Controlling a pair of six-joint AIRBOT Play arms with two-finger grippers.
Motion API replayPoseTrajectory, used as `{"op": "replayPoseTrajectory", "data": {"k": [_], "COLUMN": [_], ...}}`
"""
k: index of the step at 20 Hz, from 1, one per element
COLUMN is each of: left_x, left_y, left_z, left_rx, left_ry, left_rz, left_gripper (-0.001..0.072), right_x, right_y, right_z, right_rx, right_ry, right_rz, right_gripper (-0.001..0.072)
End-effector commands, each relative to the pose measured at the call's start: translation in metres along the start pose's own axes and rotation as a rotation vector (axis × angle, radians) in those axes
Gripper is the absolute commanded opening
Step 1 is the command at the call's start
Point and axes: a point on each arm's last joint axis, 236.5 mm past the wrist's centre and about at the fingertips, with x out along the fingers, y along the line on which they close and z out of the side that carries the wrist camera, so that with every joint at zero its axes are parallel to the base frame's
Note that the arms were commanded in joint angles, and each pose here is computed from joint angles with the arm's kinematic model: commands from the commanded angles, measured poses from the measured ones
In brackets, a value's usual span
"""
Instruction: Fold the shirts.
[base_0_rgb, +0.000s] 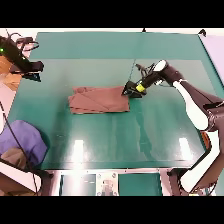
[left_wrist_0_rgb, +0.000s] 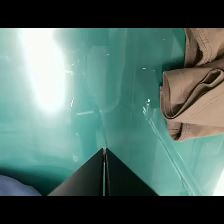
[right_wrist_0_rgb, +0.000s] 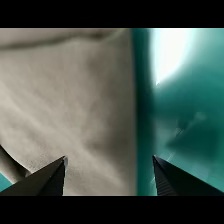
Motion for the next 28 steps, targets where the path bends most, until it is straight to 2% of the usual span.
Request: {"op": "replayPoseTrajectory", "data": {"k": [1,3,4,5,6,10,13,15,18,21,25,28], "left_x": [-0.001,-0.001,-0.001,-0.001,-0.001,-0.001,-0.001,-0.001,-0.001,-0.002,-0.002,-0.002], "left_y": [0.000,0.000,0.000,-0.001,-0.001,-0.006,-0.008,-0.013,-0.020,-0.022,-0.023,-0.024], "left_z": [0.002,0.002,0.002,0.002,0.002,0.002,0.002,0.003,0.003,0.003,0.005,0.005], "left_rx": [-0.001,0.000,0.000,0.000,0.000,0.005,0.006,0.010,0.015,0.013,-0.010,-0.009], "left_ry": [-0.009,-0.009,-0.009,-0.009,-0.009,-0.010,-0.011,-0.013,-0.015,-0.015,-0.020,-0.022], "left_rz": [-0.002,-0.002,-0.003,-0.006,-0.006,-0.027,-0.036,-0.058,-0.086,-0.095,-0.099,-0.105], "left_gripper": [0.0028,0.0028,0.0028,0.0028,0.0028,0.0028,0.0028,0.0028,0.0028,0.0028,0.0028,0.0028], "right_x": [0.027,0.036,0.040,0.041,0.039,-0.039,-0.175,-0.259,-0.355,-0.431,-0.489,-0.503], "right_y": [0.023,0.047,0.056,0.063,0.071,0.125,0.170,0.162,0.096,-0.002,-0.118,-0.194], "right_z": [-0.009,-0.010,-0.011,-0.011,-0.008,0.015,0.044,0.057,0.063,0.058,0.018,-0.030], "right_rx": [0.000,-0.021,-0.026,-0.031,-0.039,-0.136,-0.209,-0.185,-0.054,0.133,0.366,0.601], "right_ry": [0.010,0.002,-0.003,-0.009,-0.016,-0.087,-0.313,-0.475,-0.676,-0.846,-0.952,-0.951], "right_rz": [0.063,0.111,0.126,0.139,0.153,0.272,0.395,0.402,0.363,0.307,0.229,0.088], "right_gripper": [0.0612,0.0611,0.0499,0.0057,0.0018,0.0016,0.0016,0.0016,0.0016,0.0017,0.0016,0.0016]}}
